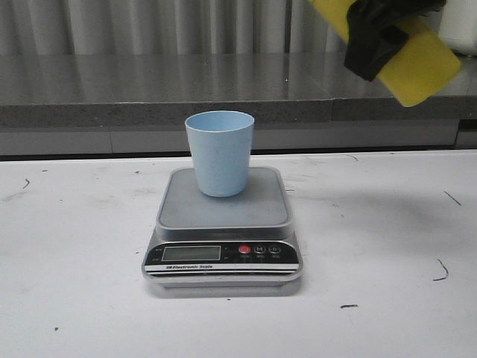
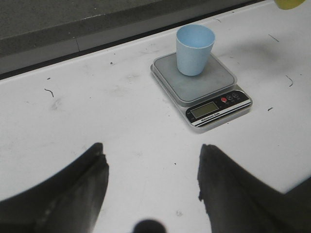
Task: Pour seasoning into cup on scale with both arms
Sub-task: 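Turn the bottle upright with the right gripper and lower it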
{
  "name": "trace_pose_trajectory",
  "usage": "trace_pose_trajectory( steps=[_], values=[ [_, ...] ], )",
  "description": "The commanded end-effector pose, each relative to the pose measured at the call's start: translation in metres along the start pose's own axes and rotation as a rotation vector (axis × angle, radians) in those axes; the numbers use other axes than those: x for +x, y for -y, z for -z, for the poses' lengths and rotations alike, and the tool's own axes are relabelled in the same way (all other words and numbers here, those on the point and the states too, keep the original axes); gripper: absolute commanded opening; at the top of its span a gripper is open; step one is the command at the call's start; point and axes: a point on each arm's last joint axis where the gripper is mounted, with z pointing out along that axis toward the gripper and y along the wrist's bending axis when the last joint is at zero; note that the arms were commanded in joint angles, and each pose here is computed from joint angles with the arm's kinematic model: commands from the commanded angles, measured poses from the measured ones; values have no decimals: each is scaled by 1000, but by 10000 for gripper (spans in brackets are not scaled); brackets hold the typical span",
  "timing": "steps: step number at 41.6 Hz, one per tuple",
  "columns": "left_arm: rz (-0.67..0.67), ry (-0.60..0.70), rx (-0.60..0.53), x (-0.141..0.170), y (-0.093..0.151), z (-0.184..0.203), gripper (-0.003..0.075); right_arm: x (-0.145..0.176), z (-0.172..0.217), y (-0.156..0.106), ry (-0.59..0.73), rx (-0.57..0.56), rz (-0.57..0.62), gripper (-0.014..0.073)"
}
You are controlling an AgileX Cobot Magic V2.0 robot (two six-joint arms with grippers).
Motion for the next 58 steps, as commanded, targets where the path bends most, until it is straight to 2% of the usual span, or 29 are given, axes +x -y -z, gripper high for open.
trace_pose_trajectory(
  steps=[1, 5, 11, 17, 25, 34, 38, 45, 58],
  values=[
    [5, 82, 13, -12, 1, 2, 407, 0, 34, 17, 222, 84, -129, 340],
    [5, 82, 13, -12, 1, 2, 407, 17, 42, 17, 272, 105, -203, 340],
    [5, 82, 13, -12, 1, 2, 407, 44, 47, 2, 344, 115, -300, 340],
    [5, 82, 13, -12, 1, 2, 407, 74, 48, -11, 443, 172, -402, 340],
    [5, 82, 13, -12, 1, 2, 407, 112, 38, -25, 526, 276, -430, 340],
    [5, 82, 13, -12, 1, 2, 407, 124, 25, -30, 583, 267, -580, 340],
    [5, 82, 13, -12, 1, 2, 407, 122, 15, -32, 618, 247, -580, 340],
    [5, 82, 13, -12, 1, 2, 407, 118, -4, -34, 721, 254, -500, 340],
    [5, 82, 13, -12, 1, 2, 407, 117, -47, -37, 750, 252, -464, 340]
  ],
)
